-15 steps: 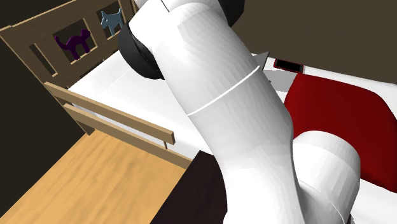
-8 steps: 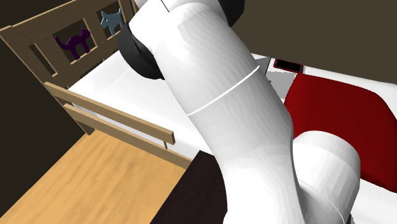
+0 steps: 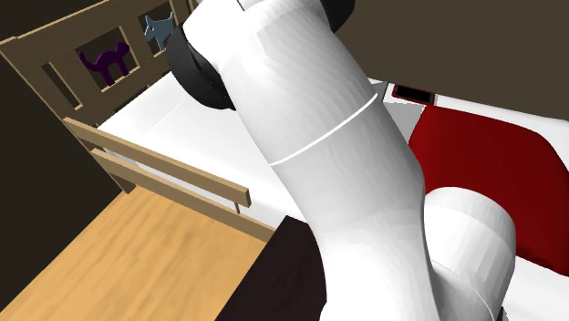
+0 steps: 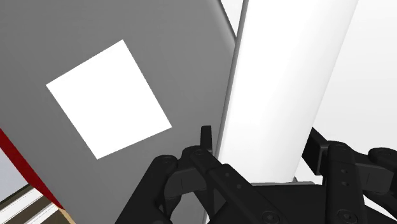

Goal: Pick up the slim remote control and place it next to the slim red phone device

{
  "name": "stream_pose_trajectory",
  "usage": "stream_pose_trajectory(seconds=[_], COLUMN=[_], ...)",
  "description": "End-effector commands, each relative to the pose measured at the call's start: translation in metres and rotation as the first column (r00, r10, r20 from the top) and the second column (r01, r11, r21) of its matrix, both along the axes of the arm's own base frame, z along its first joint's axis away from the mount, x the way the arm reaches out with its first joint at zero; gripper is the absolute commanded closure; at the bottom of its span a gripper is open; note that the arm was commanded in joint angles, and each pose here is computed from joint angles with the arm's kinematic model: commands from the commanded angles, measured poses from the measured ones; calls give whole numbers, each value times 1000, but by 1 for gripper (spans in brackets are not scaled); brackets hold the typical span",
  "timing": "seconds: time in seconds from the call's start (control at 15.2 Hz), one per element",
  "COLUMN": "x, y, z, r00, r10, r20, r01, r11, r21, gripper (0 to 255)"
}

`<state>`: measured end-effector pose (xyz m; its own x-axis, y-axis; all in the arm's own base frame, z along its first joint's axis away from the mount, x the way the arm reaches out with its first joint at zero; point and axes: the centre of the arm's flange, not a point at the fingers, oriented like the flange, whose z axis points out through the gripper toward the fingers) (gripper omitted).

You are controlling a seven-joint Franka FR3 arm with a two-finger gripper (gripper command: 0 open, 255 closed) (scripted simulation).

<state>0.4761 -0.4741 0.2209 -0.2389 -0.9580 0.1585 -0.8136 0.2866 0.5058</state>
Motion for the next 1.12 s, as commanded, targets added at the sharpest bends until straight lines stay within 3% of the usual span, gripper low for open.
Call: stream_pose_trajectory(seconds=[0.0,1.06], x=[0,0], y=[0,0], z=[10,95], r00=[1000,1000], r10=[0,0], r20=[0,0], r01=[0,0], r11=[1000,1000], r21=[0,0], gripper=[255,255])
